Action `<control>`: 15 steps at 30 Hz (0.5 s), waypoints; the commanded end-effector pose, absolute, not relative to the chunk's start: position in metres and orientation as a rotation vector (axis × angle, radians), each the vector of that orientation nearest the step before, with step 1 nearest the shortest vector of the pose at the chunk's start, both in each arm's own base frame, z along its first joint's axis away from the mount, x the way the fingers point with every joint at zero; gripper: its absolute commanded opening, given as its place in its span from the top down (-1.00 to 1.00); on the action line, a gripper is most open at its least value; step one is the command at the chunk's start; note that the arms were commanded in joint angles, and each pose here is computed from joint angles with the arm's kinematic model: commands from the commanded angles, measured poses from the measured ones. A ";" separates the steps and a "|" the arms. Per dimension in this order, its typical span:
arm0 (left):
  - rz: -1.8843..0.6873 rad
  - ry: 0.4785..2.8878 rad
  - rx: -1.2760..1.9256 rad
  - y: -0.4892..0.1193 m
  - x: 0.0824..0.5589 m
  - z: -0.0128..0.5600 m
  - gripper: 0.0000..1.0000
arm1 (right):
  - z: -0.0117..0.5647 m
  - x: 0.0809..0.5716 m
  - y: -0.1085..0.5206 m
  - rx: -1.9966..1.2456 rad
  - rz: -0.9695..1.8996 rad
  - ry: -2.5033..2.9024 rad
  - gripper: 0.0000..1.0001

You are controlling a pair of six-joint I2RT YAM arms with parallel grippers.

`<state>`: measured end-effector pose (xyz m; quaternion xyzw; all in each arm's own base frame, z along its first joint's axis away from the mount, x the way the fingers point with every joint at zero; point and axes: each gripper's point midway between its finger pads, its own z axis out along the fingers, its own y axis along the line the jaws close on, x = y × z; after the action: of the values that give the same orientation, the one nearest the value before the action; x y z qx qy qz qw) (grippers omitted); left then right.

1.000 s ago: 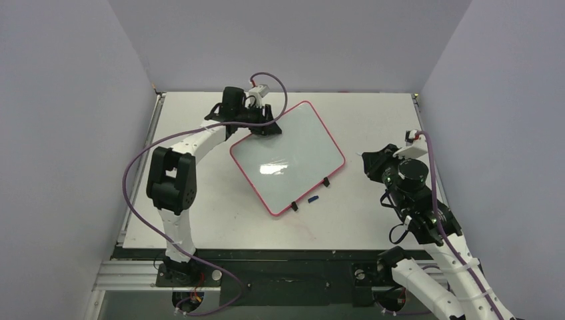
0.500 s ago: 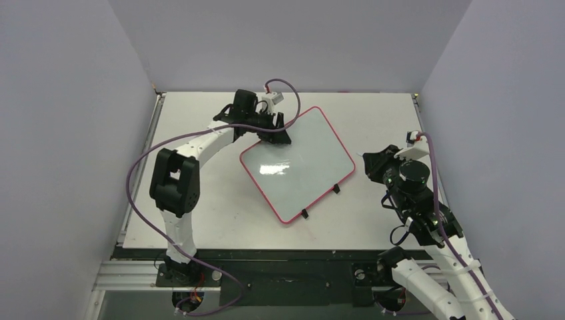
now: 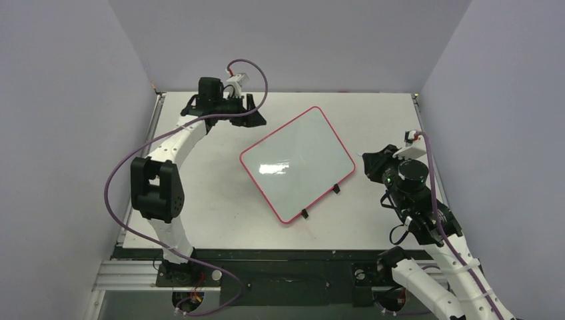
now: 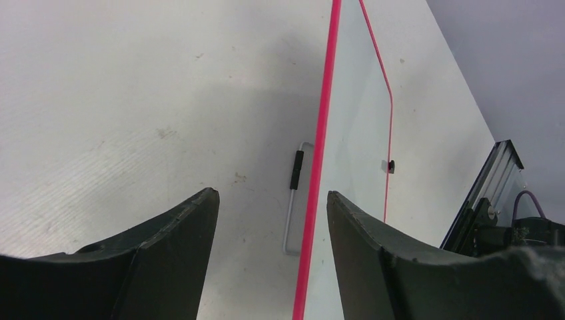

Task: Write a sentence on the whiteboard
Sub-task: Hold the whiteboard on the whiteboard stand.

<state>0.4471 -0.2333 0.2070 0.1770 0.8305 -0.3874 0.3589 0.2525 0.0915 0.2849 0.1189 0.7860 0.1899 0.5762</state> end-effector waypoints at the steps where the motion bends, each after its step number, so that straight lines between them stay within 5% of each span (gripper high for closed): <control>1: -1.067 2.115 0.417 -0.215 0.438 0.225 -0.15 | 0.291 0.257 0.093 0.260 0.431 1.834 1.00; 15: -1.349 2.104 0.441 -0.237 0.402 0.202 0.01 | 0.312 0.250 0.163 -0.026 0.686 1.828 1.00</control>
<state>0.4062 -0.2279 0.1728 0.1371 0.8275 -0.4713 0.2726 0.2507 0.1323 0.2762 0.0438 0.8076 0.2295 0.5414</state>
